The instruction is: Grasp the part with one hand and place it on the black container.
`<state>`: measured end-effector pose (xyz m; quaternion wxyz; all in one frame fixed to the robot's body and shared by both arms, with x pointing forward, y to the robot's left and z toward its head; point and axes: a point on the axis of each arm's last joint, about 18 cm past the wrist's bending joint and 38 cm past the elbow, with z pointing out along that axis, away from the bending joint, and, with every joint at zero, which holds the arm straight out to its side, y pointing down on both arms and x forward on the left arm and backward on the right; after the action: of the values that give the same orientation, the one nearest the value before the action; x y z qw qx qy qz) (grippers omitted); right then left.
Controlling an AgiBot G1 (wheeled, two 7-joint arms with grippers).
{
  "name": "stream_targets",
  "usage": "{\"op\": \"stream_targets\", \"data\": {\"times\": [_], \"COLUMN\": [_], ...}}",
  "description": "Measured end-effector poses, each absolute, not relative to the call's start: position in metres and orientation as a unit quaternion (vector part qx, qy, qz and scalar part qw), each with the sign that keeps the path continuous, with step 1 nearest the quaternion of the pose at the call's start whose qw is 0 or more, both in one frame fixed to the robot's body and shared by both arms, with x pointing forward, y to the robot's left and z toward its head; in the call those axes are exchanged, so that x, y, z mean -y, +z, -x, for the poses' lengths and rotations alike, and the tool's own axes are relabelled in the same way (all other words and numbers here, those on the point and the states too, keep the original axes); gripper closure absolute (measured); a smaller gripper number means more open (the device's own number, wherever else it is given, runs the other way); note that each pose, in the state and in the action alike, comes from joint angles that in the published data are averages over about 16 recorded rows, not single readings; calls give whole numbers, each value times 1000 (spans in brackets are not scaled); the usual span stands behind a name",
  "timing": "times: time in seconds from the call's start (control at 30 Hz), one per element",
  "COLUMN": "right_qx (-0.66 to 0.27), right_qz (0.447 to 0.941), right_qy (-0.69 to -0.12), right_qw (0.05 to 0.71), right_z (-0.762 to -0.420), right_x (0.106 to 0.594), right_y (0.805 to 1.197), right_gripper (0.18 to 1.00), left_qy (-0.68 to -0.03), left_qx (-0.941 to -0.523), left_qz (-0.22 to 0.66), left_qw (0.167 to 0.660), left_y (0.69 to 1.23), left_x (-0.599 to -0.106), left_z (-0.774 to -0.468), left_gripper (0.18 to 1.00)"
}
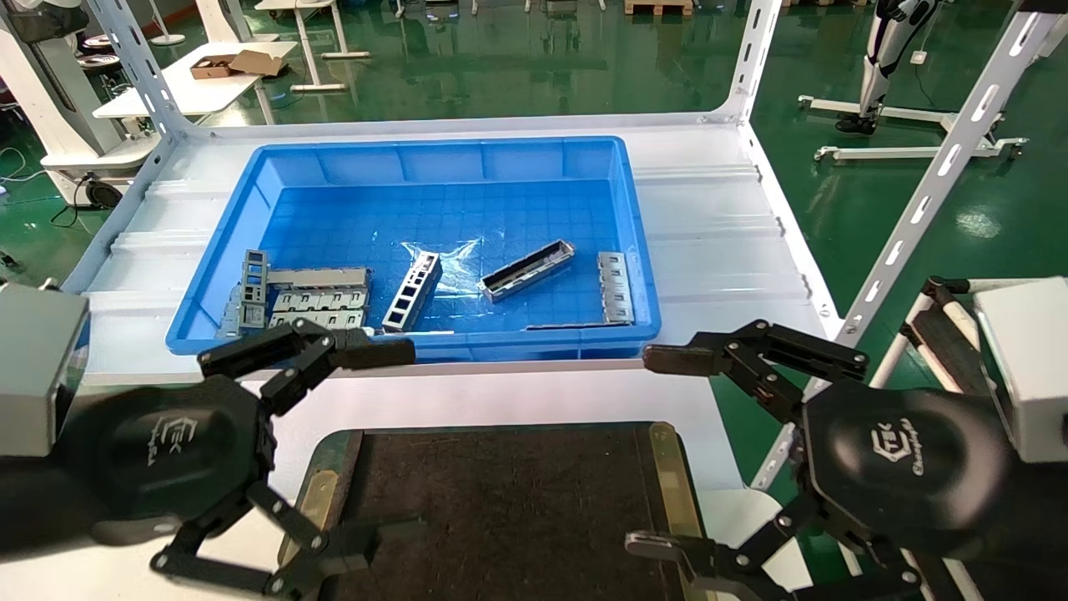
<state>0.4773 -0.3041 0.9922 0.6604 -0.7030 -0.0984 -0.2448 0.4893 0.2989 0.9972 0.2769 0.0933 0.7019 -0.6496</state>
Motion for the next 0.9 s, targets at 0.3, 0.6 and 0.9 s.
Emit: {"op": "stream_targets", "data": {"times": [0.3,0.6,0.9], "right_qx": [98,98,98], "right_qz": [703,703,703], "right_qy": [-245,-245,-245], "right_qw": [660,660,660], "right_z": [-477,-477,-477], "right_x": [304,304,304], "right_y": [992,992,992], "right_gripper": [178,178,178], "left_qy": [-635,-615,-591], "left_qx": [-699,-693,-689], "left_qz": [-70,-29,20], "left_qw": [320,375,420], "left_y": [999,1007,1018], "left_x": [-286,-270,-254], "left_z": [-520,-568,-628], "left_gripper": [184,184,184]}}
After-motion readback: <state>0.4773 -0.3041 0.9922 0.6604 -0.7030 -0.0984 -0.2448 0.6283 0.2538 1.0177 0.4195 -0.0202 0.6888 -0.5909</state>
